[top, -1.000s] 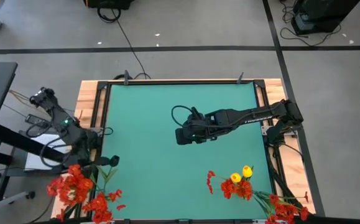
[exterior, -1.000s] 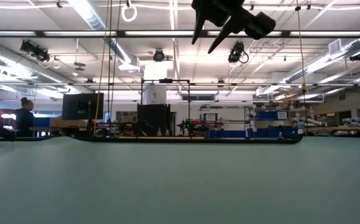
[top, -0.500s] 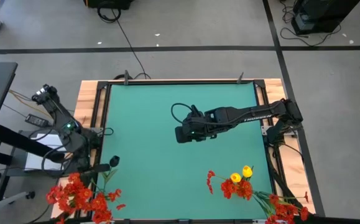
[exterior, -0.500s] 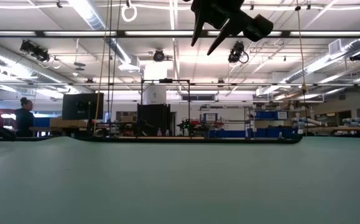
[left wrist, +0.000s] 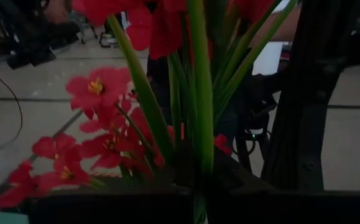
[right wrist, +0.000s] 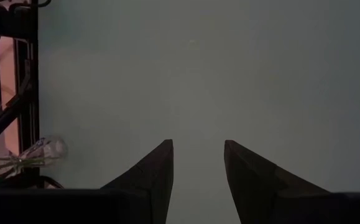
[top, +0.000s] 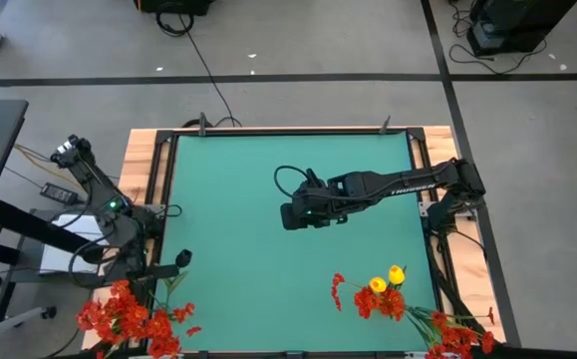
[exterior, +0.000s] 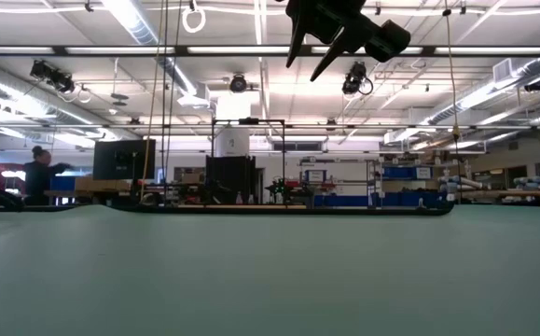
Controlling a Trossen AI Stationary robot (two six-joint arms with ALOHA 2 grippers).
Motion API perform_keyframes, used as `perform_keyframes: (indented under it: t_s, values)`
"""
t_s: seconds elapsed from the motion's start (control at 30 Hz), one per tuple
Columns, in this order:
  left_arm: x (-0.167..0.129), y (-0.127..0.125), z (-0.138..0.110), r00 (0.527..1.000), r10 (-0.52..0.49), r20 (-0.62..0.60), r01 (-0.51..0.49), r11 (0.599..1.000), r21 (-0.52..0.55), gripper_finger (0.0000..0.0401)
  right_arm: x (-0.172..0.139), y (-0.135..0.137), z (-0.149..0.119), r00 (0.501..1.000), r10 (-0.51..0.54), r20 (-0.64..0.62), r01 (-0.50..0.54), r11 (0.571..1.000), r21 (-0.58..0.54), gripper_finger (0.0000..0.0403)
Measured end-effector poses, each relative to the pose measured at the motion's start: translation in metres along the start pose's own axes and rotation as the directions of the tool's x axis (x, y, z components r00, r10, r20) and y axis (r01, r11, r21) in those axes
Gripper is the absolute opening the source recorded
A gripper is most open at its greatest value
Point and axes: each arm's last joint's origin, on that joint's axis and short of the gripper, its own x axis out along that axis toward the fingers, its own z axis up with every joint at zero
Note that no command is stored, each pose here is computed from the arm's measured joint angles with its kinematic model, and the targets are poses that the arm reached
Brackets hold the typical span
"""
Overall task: Sort flowers into vase by color
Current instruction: Put the red flowers into the transparent flower vase
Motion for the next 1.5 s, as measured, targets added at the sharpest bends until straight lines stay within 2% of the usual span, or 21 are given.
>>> perform_keyframes:
  t_s: [0.17, 0.3, 0.53, 0.67, 0.93, 1.03, 1.23, 1.5]
  values:
    - [0.006, 0.003, -0.005, 0.999, -0.008, -0.041, 0.007, 1.0, -0.025, 0.0017, 0.0, 0.0, 0.0, 1.0, 0.002, -0.007, -0.002, 1.0, 0.0, 0.0151]
    - [0.007, 0.004, -0.004, 1.0, -0.006, -0.031, 0.005, 1.0, -0.02, 0.0018, 0.0, 0.001, 0.0, 1.0, 0.008, -0.007, -0.008, 1.0, 0.001, 0.0151]
    - [0.007, 0.004, -0.004, 1.0, -0.003, -0.027, 0.001, 0.997, -0.081, 0.0031, 0.0, 0.002, 0.0, 1.0, 0.024, -0.007, -0.024, 1.0, 0.002, 0.0151]
    - [0.007, 0.004, -0.003, 1.0, 0.016, -0.025, -0.018, 0.994, -0.104, 0.007, 0.0, 0.002, 0.0, 1.0, 0.024, -0.018, -0.024, 1.0, 0.002, 0.0151]
    - [0.006, 0.005, 0.002, 1.0, 0.025, 0.01, -0.023, 0.992, -0.123, 0.0191, 0.0, 0.002, -0.001, 0.999, 0.026, -0.034, -0.026, 1.0, 0.001, 0.0151]
    - [0.003, 0.004, 0.006, 0.999, 0.026, 0.02, -0.024, 0.993, -0.116, 0.0217, 0.0, 0.002, -0.001, 0.999, 0.026, -0.039, -0.026, 1.0, 0.001, 0.0151]
    - [-0.008, 0.0, 0.023, 0.998, 0.039, 0.041, -0.034, 0.995, -0.098, 0.022, 0.0, 0.002, -0.002, 0.998, 0.027, -0.051, -0.027, 1.0, 0.001, 0.0151]
    - [-0.025, -0.006, 0.036, 0.987, 0.113, -0.118, -0.124, 0.988, -0.096, 0.0208, 0.0, 0.002, -0.003, 0.998, 0.027, -0.051, -0.027, 1.0, 0.0, 0.0151]
